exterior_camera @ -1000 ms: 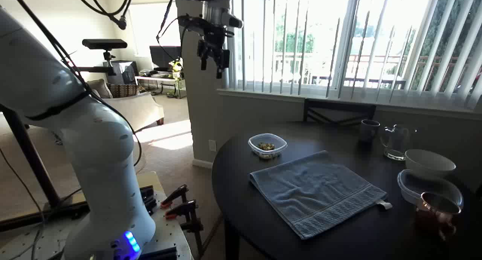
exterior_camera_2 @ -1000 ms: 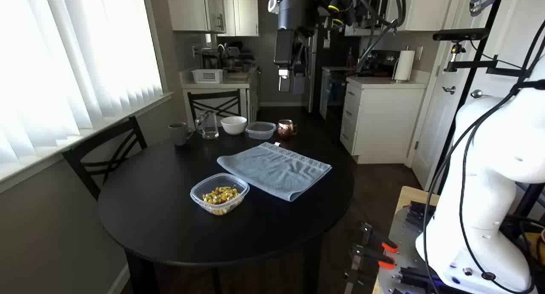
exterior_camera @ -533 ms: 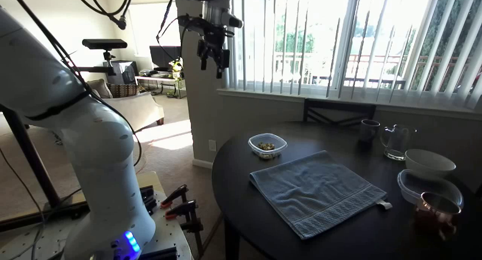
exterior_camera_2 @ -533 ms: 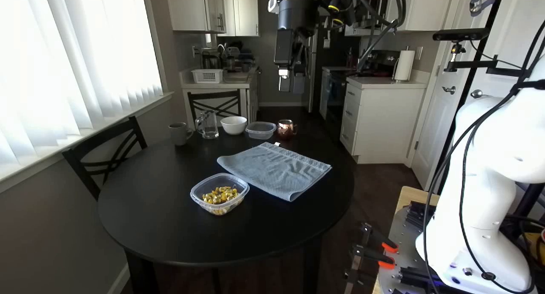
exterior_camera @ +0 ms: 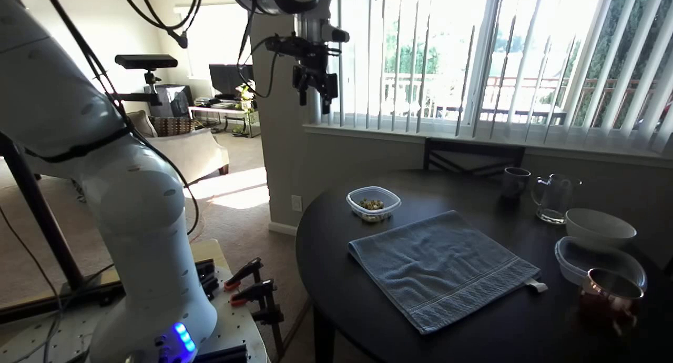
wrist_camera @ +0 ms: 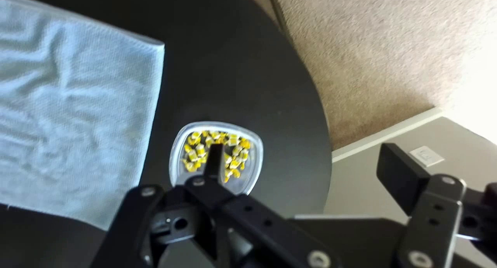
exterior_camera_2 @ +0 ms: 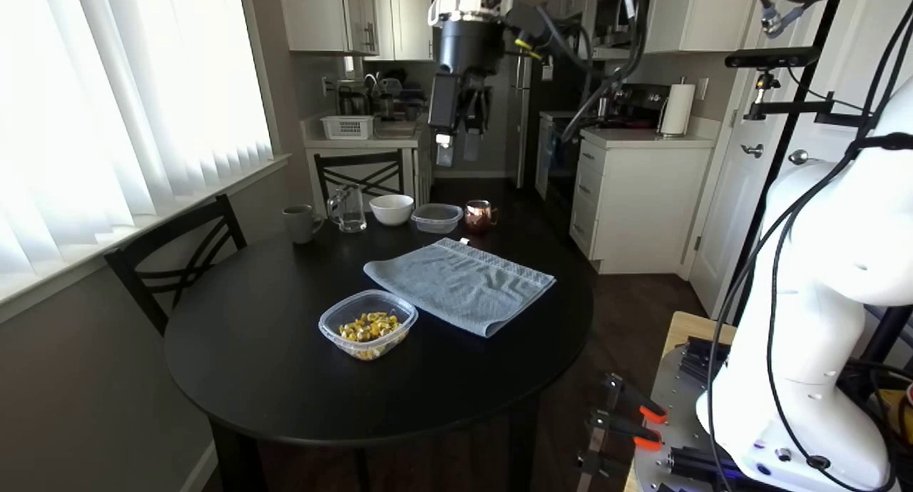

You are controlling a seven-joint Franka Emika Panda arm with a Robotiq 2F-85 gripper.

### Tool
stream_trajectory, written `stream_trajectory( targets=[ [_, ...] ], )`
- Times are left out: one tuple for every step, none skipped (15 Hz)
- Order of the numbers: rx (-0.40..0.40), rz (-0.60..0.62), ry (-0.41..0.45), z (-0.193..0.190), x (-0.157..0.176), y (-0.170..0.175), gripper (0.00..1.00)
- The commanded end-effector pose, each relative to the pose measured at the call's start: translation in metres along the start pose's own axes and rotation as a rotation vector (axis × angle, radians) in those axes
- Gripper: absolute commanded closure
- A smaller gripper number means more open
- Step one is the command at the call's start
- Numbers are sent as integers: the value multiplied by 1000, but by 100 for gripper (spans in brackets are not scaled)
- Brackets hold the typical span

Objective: Pick up the clear lunch box with candy and pour the candy onto the blue towel

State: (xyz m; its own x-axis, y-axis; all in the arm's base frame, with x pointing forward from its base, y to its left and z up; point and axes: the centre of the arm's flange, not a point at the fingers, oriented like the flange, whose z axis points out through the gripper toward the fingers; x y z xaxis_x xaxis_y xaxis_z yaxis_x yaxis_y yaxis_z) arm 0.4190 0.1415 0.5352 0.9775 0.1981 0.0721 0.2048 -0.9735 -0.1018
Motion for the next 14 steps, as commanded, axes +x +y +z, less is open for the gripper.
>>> stream_trajectory(
  targets=[
    [-108,-25,72,61,72,15,0],
    [-142,-18,80,82,84,26,0],
    [-150,4,73,104,94,41,0],
    [-158,36,68,126,103,58,0],
    [-142,80,59,143,108,77,0],
    [-126,121,54,158,111,92,0],
    [-98,161,48,171,115,107,0],
    [-64,191,40,182,119,116,0],
    [-31,227,36,193,126,122,0],
    [-10,262,34,203,132,125,0],
    [2,283,36,212,139,125,0],
    [1,303,40,220,148,122,0],
    [-8,312,47,227,156,118,0],
    [-33,331,49,237,165,116,0]
  ],
)
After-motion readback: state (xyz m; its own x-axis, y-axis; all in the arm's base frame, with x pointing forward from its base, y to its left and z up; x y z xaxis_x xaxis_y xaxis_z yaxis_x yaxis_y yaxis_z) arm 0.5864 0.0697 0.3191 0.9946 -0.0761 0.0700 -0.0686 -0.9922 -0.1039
